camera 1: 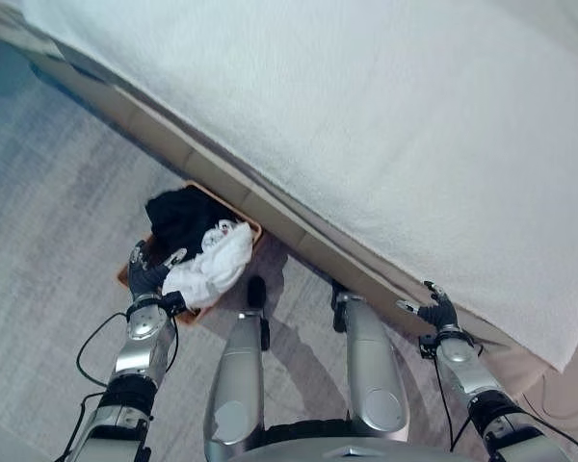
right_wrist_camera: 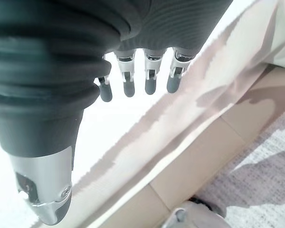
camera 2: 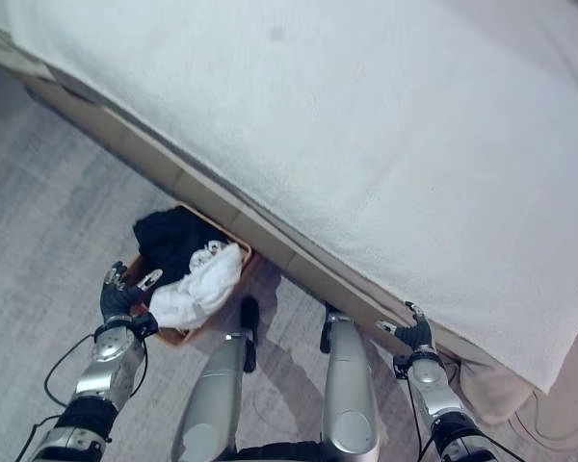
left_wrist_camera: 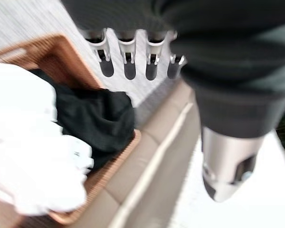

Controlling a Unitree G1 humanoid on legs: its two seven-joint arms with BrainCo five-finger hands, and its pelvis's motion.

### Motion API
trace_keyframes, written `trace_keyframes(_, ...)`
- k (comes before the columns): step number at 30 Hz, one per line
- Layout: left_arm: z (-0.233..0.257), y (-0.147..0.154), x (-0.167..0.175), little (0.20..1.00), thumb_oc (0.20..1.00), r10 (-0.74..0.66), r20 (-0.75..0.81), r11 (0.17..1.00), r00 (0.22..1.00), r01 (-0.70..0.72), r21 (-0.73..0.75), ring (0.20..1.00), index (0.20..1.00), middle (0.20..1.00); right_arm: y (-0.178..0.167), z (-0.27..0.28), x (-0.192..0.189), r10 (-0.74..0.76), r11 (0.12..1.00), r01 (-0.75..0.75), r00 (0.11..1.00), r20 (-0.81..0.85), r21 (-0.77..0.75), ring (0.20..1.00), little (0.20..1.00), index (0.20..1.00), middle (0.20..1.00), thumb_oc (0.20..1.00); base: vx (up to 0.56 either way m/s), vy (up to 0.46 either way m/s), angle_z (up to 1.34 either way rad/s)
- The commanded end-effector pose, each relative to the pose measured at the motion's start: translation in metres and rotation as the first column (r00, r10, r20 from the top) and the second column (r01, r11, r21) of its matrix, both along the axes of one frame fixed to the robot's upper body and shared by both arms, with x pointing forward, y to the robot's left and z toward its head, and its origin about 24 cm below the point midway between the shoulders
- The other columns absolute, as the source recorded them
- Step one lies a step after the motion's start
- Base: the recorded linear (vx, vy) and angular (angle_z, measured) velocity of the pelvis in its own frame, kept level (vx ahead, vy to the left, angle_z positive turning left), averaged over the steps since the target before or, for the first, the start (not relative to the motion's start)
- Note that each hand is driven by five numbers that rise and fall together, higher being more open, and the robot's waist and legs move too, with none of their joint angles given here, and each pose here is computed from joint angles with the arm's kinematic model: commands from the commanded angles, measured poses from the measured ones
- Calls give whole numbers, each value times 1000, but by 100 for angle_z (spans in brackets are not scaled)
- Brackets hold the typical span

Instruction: Pick up clothes into the bucket

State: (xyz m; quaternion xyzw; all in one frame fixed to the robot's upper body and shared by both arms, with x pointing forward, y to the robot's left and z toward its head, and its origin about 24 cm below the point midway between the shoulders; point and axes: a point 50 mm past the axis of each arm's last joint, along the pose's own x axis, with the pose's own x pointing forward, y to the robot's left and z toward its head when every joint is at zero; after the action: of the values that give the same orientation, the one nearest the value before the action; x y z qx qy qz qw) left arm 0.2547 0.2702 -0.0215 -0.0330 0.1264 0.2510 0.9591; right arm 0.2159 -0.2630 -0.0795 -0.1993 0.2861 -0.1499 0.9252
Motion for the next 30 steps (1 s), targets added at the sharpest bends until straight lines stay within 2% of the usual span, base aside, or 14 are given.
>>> trace_keyframes(1, -15, -10, -13, 1000, 1000, -33, 4, 998, 999, 33, -62, 1000, 1000, 1000, -16, -12, -29, -7, 999, 4, 995, -98, -32, 1000, 1000, 1000, 1000, 1000, 181, -86, -6)
trace_keyframes(4, -39, -21, -30, 1000, 1000, -31, -92, 995, 995, 22, -100, 1000, 1000, 1000, -8, -25, -44, -4, 1000, 6, 989, -151, 16, 1000, 1000, 1000, 1000, 1000, 121, -61, -2)
trace_keyframes(8, -67, -38, -52, 1000, 1000, -104, -247, 993, 963, 87, -78, 1000, 1000, 1000, 2, -41, -63, -59, 987, 87, 977, -205, 132, 1000, 1000, 1000, 1000, 1000, 137, -54, -5)
trace_keyframes(9, -83, -46, -67, 1000, 1000, -154, -342, 988, 927, 140, -65, 1000, 1000, 1000, 5, -45, -68, -63, 983, 100, 972, -228, 154, 1000, 1000, 1000, 1000, 1000, 114, -33, 0)
trace_keyframes(10, -83, -46, -67, 1000, 1000, -154, -343, 988, 927, 140, -65, 1000, 1000, 1000, 5, -45, -69, -63, 983, 100, 972, -228, 154, 1000, 1000, 1000, 1000, 1000, 110, -33, 3)
trace_keyframes(16, -111, -51, -105, 1000, 1000, -294, -564, 941, 772, 338, -29, 1000, 1000, 1000, 11, -53, -81, -50, 975, 106, 962, -269, 198, 1000, 1000, 1000, 1000, 1000, 89, -14, -1)
trace_keyframes(19, -118, -54, -118, 1000, 1000, -358, -628, 900, 691, 435, -34, 1000, 1000, 1000, 13, -58, -92, -32, 972, 101, 951, -308, 213, 1000, 1000, 1000, 1000, 1000, 93, 1, -1)
trace_keyframes(21, -122, -54, -125, 1000, 1000, -365, -650, 896, 666, 441, -51, 1000, 1000, 1000, 13, -59, -95, -10, 975, 82, 945, -327, 208, 1000, 1000, 1000, 1000, 1000, 74, 3, 2)
trace_keyframes(30, -131, -53, -143, 1000, 1000, -347, -699, 915, 625, 390, -105, 1000, 1000, 1000, 16, -63, -100, 13, 979, 63, 930, -367, 196, 1000, 1000, 1000, 1000, 1000, 41, -6, 1)
